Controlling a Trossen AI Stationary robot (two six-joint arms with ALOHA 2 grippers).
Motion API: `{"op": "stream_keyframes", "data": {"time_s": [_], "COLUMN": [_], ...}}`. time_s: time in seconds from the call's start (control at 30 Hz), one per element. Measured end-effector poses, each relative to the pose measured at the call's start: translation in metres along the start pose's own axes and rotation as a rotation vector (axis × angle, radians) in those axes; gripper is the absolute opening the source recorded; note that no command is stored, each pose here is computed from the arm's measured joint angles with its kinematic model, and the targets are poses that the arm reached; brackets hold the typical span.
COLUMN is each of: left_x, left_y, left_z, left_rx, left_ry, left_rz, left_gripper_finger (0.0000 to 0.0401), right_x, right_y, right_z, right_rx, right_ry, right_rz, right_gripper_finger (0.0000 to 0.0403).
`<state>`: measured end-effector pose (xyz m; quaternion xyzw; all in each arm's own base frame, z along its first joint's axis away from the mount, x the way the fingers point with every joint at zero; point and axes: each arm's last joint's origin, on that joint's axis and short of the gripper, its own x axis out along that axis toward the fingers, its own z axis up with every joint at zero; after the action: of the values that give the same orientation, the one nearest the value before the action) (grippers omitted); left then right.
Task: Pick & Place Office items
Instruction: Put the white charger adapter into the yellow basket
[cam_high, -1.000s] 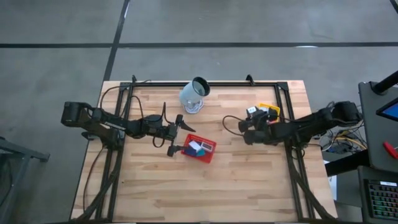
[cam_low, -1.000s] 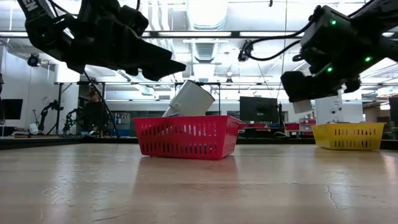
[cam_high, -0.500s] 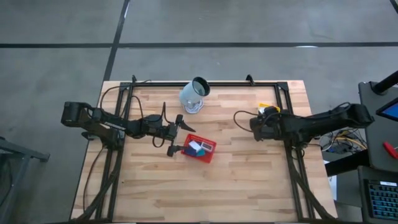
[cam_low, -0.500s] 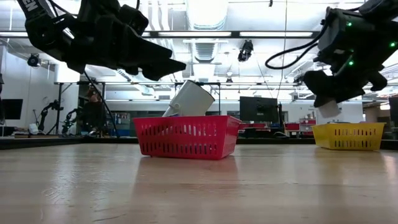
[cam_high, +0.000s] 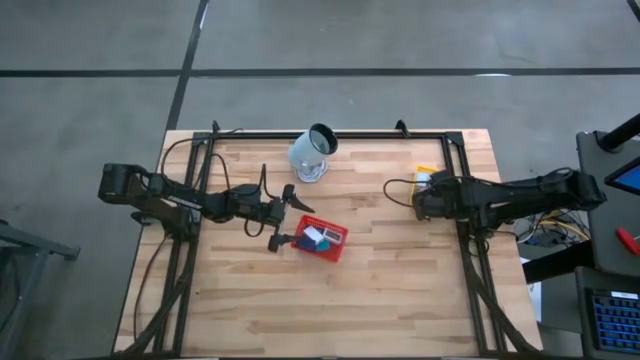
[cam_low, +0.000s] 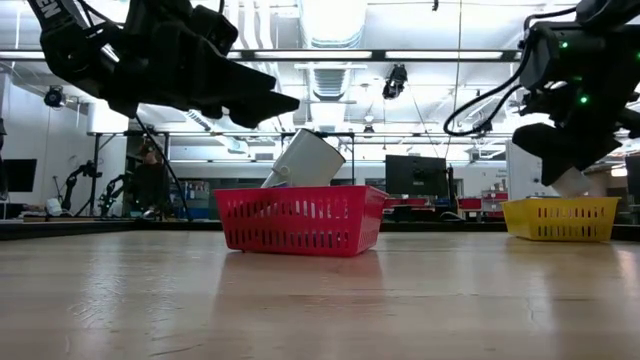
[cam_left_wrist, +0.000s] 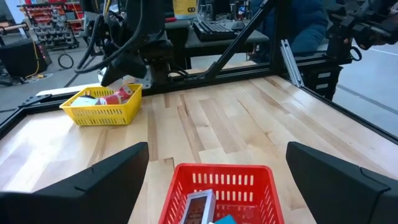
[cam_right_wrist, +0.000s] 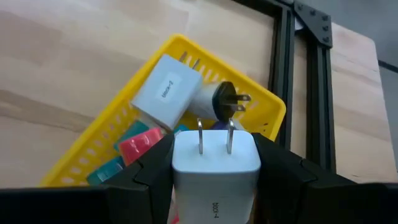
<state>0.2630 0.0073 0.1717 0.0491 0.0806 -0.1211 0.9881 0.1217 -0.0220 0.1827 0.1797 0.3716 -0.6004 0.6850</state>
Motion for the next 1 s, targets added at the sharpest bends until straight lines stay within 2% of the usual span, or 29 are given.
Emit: {"op": "stream_keyframes", "data": {"time_s": [0.57,1.0], "left_x": [0.0,0.0], "left_y": [0.0,0.0], "left_z": [0.001,0.001], "left_rx": [0.004,0.004], "left_ry": [-0.012,-0.013], "left_rz": [0.001,0.002], "left_gripper_finger": [0.0383,0.0383], "right_x": [0.014,0.017], "right_y": [0.001,0.003], "right_z": [0.008,0.013], "right_rx": [-0.087,-0.107], "right_ry": [0.152,0.162], "right_rz": [0.04,0.082], "right_gripper_finger": [0.017,0.017]}}
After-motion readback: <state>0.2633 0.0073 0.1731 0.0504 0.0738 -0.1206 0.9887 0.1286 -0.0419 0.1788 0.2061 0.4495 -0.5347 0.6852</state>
